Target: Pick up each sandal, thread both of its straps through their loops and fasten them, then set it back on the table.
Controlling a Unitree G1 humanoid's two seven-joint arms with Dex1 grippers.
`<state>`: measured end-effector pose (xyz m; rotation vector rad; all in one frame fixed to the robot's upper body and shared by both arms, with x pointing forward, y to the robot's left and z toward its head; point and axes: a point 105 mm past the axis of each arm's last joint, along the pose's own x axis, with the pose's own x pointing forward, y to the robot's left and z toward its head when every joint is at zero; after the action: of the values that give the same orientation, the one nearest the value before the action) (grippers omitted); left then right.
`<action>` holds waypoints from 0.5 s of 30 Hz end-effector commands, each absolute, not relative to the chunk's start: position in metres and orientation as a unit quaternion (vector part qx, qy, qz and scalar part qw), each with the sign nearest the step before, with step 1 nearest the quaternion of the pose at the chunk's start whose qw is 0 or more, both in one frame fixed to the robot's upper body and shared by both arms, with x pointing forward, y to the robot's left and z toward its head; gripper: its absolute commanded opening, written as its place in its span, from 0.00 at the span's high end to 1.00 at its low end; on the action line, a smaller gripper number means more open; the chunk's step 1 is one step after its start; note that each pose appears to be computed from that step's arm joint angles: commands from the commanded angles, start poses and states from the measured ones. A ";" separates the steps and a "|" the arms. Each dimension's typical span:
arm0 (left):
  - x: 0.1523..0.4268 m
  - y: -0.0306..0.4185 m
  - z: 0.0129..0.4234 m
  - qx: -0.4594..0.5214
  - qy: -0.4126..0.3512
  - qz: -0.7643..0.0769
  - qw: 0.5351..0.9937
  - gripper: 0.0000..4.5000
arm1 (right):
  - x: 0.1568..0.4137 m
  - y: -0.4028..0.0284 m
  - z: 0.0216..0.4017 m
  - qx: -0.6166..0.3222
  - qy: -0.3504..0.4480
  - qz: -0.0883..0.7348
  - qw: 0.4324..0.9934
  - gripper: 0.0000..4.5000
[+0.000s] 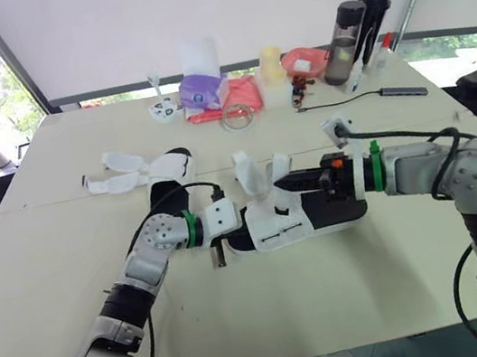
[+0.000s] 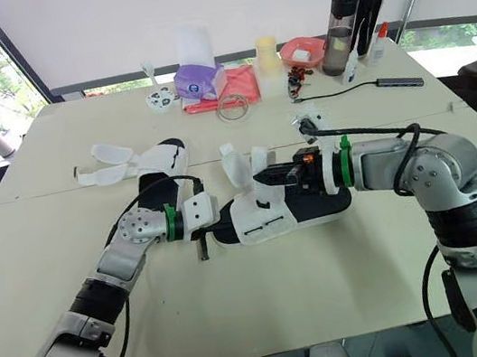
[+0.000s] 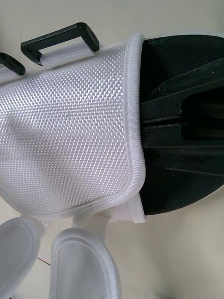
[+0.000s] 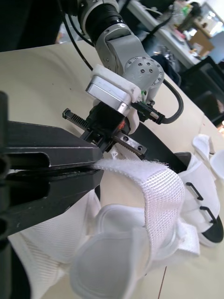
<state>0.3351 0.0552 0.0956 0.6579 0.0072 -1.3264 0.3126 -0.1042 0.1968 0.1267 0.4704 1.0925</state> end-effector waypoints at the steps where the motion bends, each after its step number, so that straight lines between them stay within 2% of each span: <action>1: 0.336 0.064 0.069 0.310 0.056 -0.594 0.740 1.00 | 0.311 -0.108 0.201 0.057 0.231 0.534 0.811 0.99; 15: 0.331 0.060 0.066 0.290 0.054 -0.588 0.753 1.00 | 0.313 -0.124 0.177 -0.001 0.272 0.536 0.799 0.99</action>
<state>0.3327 0.0529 0.0929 0.6235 -0.0073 -1.2933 0.3110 -0.1193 0.1785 0.0425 0.5661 1.1723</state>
